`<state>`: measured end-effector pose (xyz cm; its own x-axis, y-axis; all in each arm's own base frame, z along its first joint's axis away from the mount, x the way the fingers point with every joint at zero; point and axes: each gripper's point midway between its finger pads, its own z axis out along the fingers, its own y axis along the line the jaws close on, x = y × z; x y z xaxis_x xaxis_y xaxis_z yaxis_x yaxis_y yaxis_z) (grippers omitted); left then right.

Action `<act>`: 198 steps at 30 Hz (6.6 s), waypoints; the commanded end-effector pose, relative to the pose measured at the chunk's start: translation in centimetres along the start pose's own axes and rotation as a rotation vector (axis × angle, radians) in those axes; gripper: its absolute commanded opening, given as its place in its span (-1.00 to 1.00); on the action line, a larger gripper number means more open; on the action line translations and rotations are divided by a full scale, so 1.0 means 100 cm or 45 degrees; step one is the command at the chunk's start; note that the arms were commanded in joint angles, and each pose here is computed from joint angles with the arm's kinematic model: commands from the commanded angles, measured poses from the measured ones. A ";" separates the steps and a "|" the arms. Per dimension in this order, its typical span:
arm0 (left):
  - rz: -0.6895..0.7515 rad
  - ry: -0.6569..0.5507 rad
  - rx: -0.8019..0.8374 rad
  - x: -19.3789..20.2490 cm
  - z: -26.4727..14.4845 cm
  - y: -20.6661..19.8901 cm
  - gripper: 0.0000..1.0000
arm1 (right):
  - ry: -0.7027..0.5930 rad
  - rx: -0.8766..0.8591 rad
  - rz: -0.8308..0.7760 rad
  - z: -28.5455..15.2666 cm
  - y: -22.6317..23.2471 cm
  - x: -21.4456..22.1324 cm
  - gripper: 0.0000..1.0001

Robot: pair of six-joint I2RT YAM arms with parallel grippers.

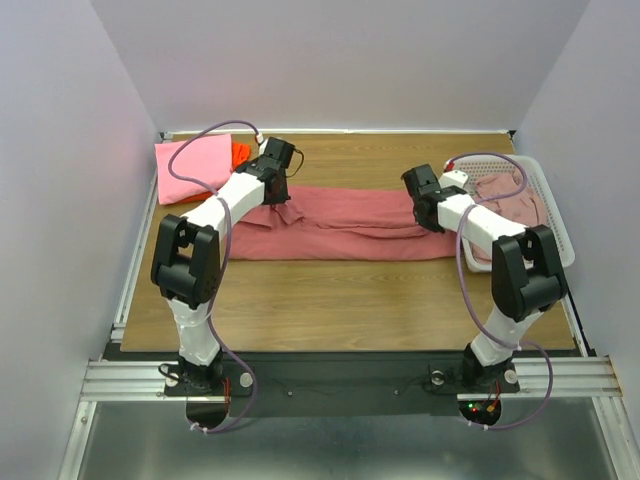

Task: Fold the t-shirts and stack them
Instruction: Fold the tshirt

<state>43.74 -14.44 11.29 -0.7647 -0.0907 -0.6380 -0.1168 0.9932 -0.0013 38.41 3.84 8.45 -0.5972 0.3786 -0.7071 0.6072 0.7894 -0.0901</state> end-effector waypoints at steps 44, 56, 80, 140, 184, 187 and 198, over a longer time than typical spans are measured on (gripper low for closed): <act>-0.239 -0.036 0.162 -0.030 0.052 0.004 0.93 | 0.257 -0.645 -0.157 -0.033 0.074 0.052 1.00; -0.363 -0.148 0.091 -0.066 0.008 0.031 0.93 | 0.184 -0.654 -0.154 -0.041 0.074 0.034 1.00; -0.464 -0.083 0.250 0.055 -0.047 0.016 0.94 | 0.188 -0.449 -0.131 0.009 0.083 0.041 1.00; -0.178 -0.066 0.726 -0.066 0.136 -0.209 0.97 | 0.678 -1.004 -0.179 -0.198 0.053 0.263 1.00; -0.493 0.176 0.741 0.214 -0.167 -0.043 0.97 | 0.396 -0.827 -0.288 -0.166 -0.018 0.192 1.00; -0.493 0.305 0.792 0.252 -0.170 -0.040 0.97 | 0.457 -0.851 -0.312 -0.169 -0.019 0.202 0.97; -0.442 0.422 0.755 0.286 -0.152 -0.040 0.74 | 0.592 -0.806 -0.272 -0.164 -0.031 0.227 0.90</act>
<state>12.13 -20.97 4.34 -0.9043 -0.3471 -0.2485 -0.1294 0.7777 -0.6152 14.55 17.49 4.16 -0.9047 0.2080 -0.3717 0.0980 0.9509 0.2937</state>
